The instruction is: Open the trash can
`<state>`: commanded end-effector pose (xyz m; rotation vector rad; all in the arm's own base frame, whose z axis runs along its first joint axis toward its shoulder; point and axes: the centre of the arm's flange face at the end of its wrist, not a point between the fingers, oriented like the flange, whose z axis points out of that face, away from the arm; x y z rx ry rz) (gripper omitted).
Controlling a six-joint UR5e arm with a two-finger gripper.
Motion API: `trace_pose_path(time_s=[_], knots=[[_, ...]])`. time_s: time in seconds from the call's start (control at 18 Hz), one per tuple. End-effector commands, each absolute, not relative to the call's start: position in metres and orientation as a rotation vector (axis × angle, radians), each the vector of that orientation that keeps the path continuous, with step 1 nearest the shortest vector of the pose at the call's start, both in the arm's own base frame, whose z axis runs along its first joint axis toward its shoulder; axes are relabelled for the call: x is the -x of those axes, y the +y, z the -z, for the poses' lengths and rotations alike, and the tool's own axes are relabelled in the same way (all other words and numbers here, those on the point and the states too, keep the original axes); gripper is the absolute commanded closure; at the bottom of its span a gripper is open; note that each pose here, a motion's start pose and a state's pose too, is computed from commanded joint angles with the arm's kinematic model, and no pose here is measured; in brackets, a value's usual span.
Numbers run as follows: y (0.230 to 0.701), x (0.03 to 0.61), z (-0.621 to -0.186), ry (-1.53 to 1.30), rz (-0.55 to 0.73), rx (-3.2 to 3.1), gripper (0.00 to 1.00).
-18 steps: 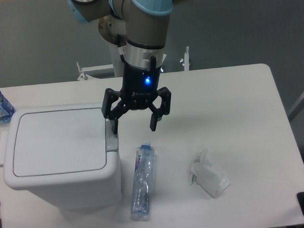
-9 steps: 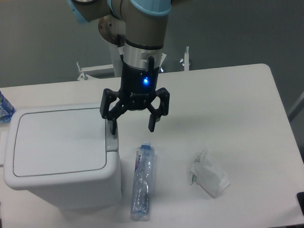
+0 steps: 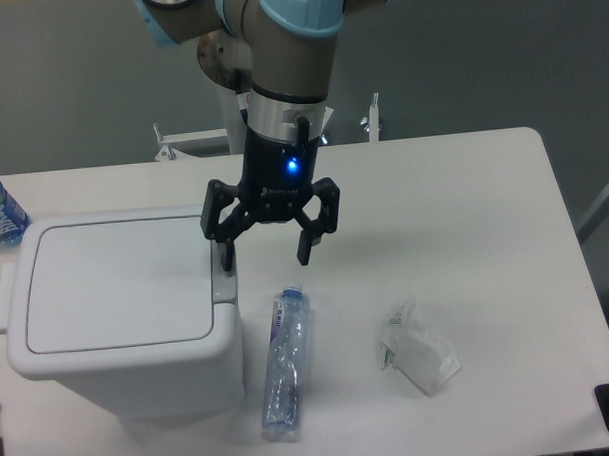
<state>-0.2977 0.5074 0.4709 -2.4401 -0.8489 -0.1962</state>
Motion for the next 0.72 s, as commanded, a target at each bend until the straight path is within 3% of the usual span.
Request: trace_pose_path(time_s=[0.72], knots=[[0.5083,0.2987,-0.4708,-0.847,0.196,2.441,0.00]])
